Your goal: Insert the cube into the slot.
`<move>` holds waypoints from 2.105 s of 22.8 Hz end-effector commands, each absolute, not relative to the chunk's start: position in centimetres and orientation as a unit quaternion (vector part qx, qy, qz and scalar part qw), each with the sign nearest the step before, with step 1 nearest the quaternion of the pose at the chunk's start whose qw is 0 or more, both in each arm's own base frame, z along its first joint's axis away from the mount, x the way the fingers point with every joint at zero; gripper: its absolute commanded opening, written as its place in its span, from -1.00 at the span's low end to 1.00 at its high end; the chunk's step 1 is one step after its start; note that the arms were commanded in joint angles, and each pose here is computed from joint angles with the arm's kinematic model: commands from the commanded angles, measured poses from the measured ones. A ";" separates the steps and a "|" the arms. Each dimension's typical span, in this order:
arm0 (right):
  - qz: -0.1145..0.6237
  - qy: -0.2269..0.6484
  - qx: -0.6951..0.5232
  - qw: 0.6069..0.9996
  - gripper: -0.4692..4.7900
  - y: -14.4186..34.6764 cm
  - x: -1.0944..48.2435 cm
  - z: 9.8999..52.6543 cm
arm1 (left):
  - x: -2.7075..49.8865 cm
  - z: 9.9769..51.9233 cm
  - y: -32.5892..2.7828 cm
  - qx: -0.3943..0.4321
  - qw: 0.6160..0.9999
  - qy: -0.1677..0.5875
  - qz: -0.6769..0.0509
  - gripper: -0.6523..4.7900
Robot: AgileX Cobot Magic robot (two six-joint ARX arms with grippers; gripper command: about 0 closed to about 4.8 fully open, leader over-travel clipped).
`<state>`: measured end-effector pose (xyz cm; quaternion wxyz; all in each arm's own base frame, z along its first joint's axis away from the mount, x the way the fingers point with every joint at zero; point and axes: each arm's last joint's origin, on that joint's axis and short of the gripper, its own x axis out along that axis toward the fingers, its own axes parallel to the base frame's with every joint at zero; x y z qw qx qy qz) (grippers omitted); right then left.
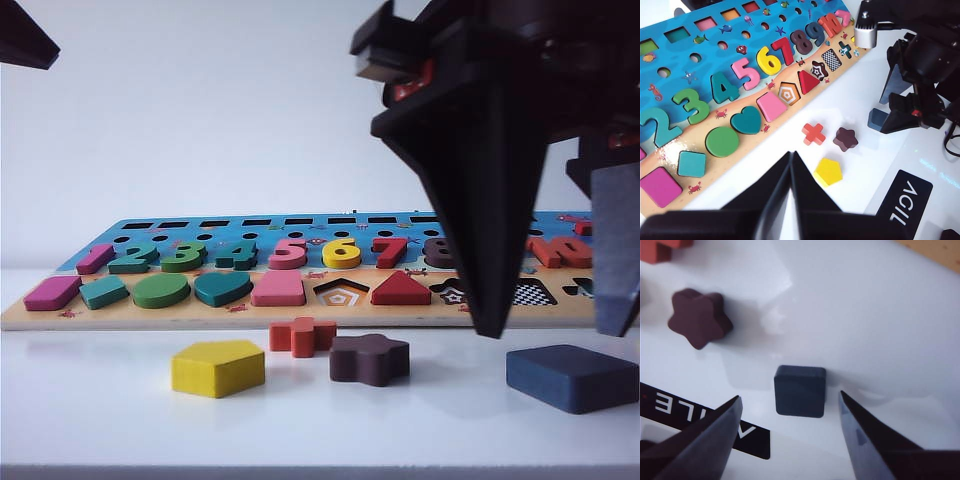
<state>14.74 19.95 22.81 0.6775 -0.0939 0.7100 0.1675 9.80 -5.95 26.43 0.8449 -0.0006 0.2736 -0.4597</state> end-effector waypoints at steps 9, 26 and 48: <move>0.156 0.712 -0.085 0.680 0.32 19.9 14.7 21.7 | 9.8 26.7 -6.0 0.001 0.846 0.262 -0.465 -0.73; 0.153 0.710 -0.088 0.682 -0.18 19.9 14.6 21.5 | 9.8 26.7 -6.0 0.001 0.846 0.262 -0.465 -0.73; 0.123 0.594 -0.047 0.794 -0.48 17.6 16.0 26.0 | 9.8 26.7 -6.0 0.001 0.846 0.262 -0.465 -0.73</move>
